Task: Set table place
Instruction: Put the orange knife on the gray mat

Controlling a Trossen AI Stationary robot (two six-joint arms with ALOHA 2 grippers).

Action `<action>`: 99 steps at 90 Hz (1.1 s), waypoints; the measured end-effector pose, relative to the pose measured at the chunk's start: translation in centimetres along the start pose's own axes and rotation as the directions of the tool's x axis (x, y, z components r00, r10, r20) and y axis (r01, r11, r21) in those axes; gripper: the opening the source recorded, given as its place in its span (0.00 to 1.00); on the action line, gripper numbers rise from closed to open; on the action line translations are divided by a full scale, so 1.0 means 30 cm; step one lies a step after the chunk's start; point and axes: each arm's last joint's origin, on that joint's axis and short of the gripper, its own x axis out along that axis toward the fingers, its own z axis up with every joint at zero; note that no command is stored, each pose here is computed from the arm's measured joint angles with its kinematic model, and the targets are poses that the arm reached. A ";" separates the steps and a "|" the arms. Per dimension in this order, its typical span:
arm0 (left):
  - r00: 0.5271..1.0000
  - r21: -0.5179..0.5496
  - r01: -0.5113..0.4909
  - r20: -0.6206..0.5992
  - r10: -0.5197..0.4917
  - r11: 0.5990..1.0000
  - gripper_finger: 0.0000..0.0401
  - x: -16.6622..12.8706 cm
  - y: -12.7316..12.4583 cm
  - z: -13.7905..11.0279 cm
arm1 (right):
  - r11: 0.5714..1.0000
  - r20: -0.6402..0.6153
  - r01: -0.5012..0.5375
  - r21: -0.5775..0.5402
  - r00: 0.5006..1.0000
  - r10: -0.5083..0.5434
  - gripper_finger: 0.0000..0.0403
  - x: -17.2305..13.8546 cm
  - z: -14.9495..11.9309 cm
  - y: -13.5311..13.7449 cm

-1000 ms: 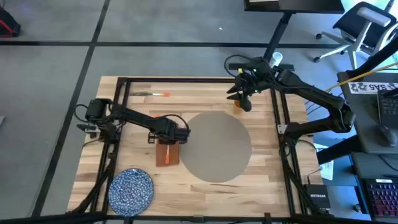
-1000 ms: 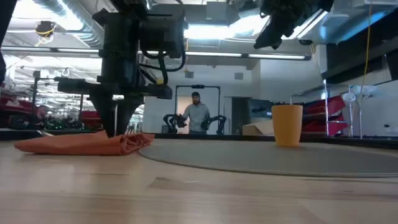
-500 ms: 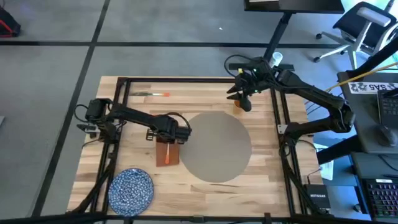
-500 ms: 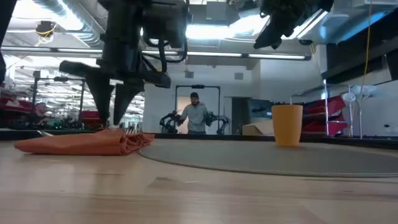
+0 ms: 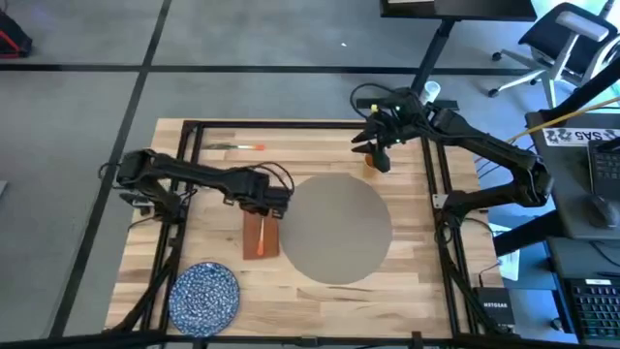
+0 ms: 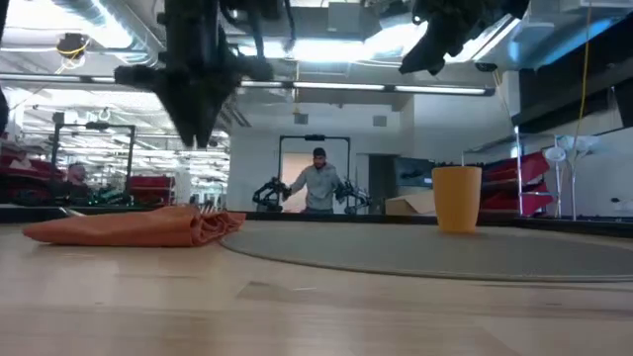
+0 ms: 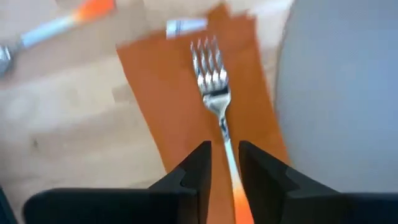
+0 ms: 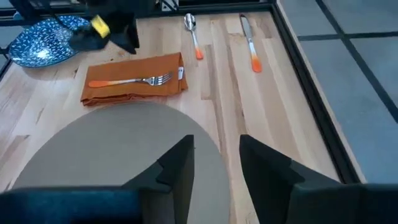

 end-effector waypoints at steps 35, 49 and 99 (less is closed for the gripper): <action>0.990 0.184 -0.042 0.143 0.015 0.982 0.00 -0.097 0.142 0.109 | 0.998 0.103 0.023 0.065 0.994 -0.029 0.29 0.042 0.037 -0.034; 0.989 0.272 -0.074 0.146 0.034 0.959 0.00 -0.104 0.219 0.161 | 0.995 0.152 0.024 0.100 0.988 -0.039 0.29 0.088 0.059 -0.043; 0.988 0.169 -0.148 0.076 0.137 0.975 0.00 -0.038 0.510 0.387 | 0.993 0.158 0.065 0.101 0.984 -0.080 0.29 0.185 0.190 -0.033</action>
